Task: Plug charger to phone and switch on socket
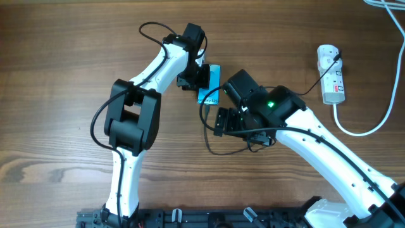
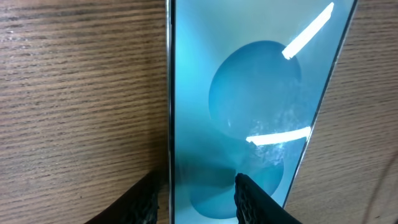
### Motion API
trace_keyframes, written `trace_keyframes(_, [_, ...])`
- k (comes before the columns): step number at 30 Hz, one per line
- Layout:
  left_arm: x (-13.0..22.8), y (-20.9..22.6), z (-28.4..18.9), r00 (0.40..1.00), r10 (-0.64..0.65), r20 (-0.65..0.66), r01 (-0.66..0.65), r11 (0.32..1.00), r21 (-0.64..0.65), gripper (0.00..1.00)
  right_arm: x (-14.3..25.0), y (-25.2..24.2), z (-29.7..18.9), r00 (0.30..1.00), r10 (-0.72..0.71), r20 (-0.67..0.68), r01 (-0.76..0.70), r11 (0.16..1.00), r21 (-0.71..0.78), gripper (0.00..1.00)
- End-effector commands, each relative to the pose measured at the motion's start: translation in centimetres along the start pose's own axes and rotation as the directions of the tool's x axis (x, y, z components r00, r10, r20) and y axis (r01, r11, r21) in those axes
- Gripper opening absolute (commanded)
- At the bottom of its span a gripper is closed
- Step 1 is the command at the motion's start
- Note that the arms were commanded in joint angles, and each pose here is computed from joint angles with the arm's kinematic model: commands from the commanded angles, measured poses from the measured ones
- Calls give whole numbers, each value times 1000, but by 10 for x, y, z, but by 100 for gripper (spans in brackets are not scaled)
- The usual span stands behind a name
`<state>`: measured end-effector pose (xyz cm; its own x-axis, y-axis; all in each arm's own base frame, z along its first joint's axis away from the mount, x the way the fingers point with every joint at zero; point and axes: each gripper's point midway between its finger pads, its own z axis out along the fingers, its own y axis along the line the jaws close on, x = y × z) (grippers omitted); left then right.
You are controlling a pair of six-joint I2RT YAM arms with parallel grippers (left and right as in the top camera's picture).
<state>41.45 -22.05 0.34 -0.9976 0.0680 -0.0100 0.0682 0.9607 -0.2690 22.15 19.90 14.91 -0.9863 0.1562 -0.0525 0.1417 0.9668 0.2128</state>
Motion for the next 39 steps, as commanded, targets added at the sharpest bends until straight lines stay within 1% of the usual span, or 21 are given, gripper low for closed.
trace_keyframes(1, [10, 19, 16, 999, -16, -43, 13, 997, -74, 49, -4, -2, -2, 1000, -20, 13, 19, 1000, 18, 100])
trace_keyframes(3, [13, 22, 15, 998, -20, -52, 16, 996, -90, 63, -6, -6, -3, 999, -38, 11, 38, 999, 25, 100])
trace_keyframes(5, [14, 24, 11, 998, -30, -60, 24, 995, -92, 68, -10, -13, -4, 1000, -26, 9, 26, 999, 31, 100])
trace_keyframes(7, [9, 27, -9, 998, -45, -37, 42, 995, -86, 87, -18, -28, -10, 999, 30, 9, -31, 999, 41, 100])
trace_keyframes(8, [6, 28, -21, 999, -49, -16, 48, 996, -79, 100, -22, -33, -13, 999, 50, 14, -51, 998, 43, 100])
trace_keyframes(9, [1, 27, -36, 998, -56, 17, 57, 996, -68, 100, -29, -39, -18, 998, 49, 28, -50, 998, 37, 100])
trace_keyframes(12, [-13, 21, -112, 982, -58, 182, 61, 998, -12, 100, -55, -61, -37, 993, 46, 107, -50, 998, 30, 100])
trace_keyframes(14, [-15, 21, -168, 952, -61, 299, 58, 998, 18, 100, -91, -103, -55, 962, 129, 242, -160, 981, 111, 100])
trace_keyframes(16, [-13, 22, -197, 931, -67, 358, 58, 998, 34, 100, -118, -148, -70, 904, 209, 373, -295, 936, 191, 100])
trace_keyframes(18, [-6, 24, -210, 927, -73, 368, 64, 997, 36, 100, -138, -187, -82, 829, 302, 470, -436, 876, 206, 100])
trace_keyframes(19, [0, 25, -212, 933, -77, 353, 70, 997, 32, 100, -146, -202, -87, 798, 337, 500, -481, 856, 190, 100])
trace_keyframes(21, [8, 27, -210, 943, -83, 323, 80, 997, 24, 100, -166, -249, -100, 700, 435, 566, -593, 796, 122, 100])
trace_keyframes(24, [8, 27, -209, 943, -83, 322, 80, 997, 23, 100, -192, -294, -105, 650, 467, 600, -610, 791, 46, 100])
trace_keyframes(27, [8, 27, -209, 943, -83, 322, 80, 997, 23, 100, -203, -339, -98, 598, 506, 621, -669, 742, 39, 100])
trace_keyframes(29, [8, 27, -209, 943, -83, 322, 80, 997, 23, 100, -202, -374, -81, 572, 549, 609, -726, 685, 64, 100])
trace_keyframes(30, [8, 27, -209, 943, -83, 322, 80, 997, 23, 100, -206, -387, -65, 570, 567, 594, -740, 668, 72, 100])
trace_keyframes(32, [8, 27, -209, 943, -83, 322, 80, 997, 23, 100, -218, -392, -48, 579, 562, 591, -730, 680, 68, 100])
trace_keyframes(34, [8, 27, -209, 943, -83, 322, 80, 997, 23, 100, -226, -395, -27, 664, 501, 556, -658, 744, 116, 99])
trace_keyframes(35, [8, 27, -209, 943, -83, 322, 80, 997, 23, 100, -226, -398, -14, 686, 495, 533, -647, 750, 137, 99])
trace_keyframes(37, [8, 27, -209, 943, -83, 322, 80, 997, 23, 100, -227, -402, 9, 703, 510, 495, -645, 751, 142, 100])
trace_keyframes(39, [8, 27, -209, 943, -83, 322, 80, 997, 23, 100, -232, -398, 32, 730, 513, 452, -617, 779, 113, 100])
